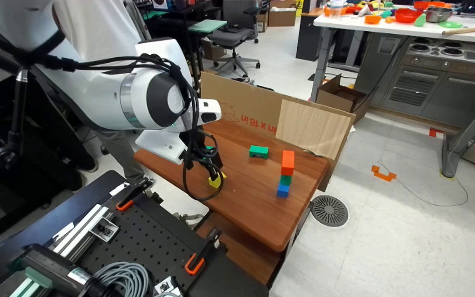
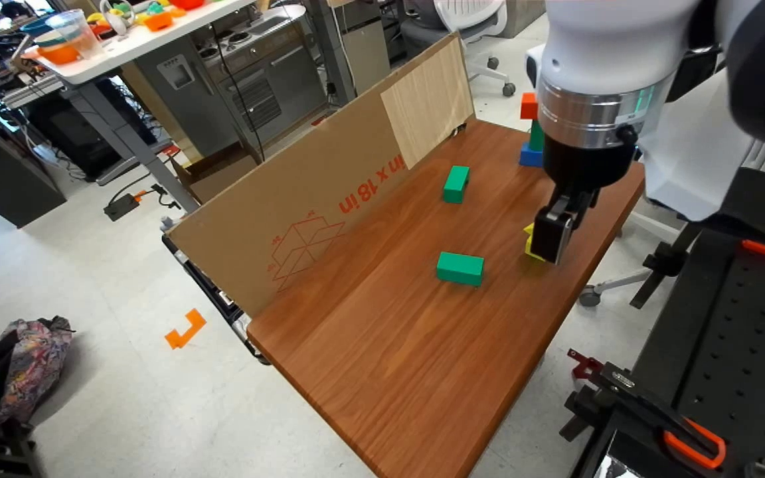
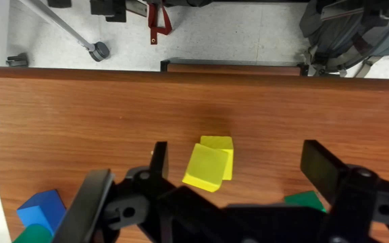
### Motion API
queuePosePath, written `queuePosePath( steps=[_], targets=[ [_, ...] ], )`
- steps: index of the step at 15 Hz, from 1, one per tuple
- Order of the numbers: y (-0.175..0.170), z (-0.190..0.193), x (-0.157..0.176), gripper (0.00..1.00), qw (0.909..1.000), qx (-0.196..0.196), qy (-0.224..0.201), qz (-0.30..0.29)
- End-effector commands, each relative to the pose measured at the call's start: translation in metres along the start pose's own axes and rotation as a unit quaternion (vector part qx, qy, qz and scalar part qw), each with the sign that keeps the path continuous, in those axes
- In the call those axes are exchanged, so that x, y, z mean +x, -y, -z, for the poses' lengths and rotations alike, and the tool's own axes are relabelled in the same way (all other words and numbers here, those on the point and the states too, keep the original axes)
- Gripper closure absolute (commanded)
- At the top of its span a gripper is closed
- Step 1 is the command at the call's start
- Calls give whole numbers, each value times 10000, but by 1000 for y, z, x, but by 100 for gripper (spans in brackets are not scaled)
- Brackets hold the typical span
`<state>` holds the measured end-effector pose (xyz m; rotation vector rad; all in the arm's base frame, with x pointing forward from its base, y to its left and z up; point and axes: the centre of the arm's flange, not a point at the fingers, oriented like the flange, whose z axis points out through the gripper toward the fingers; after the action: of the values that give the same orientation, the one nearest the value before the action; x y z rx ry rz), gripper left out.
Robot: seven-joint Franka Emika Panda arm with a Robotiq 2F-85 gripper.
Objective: Put the green block on the stack of blocks
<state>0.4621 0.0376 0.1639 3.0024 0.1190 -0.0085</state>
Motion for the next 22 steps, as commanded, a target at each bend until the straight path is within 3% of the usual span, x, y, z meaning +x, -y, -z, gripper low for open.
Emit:
queuePosePath(
  steps=[1, 6, 14, 22],
  targets=[
    [19, 2, 27, 0, 9995, 322, -69, -24],
    [39, 17, 48, 0, 9983, 444, -344, 172],
    [39, 13, 71, 0, 9958, 37, -577, 705],
    [55, -28, 77, 0, 9965, 104, -265, 781]
  ],
)
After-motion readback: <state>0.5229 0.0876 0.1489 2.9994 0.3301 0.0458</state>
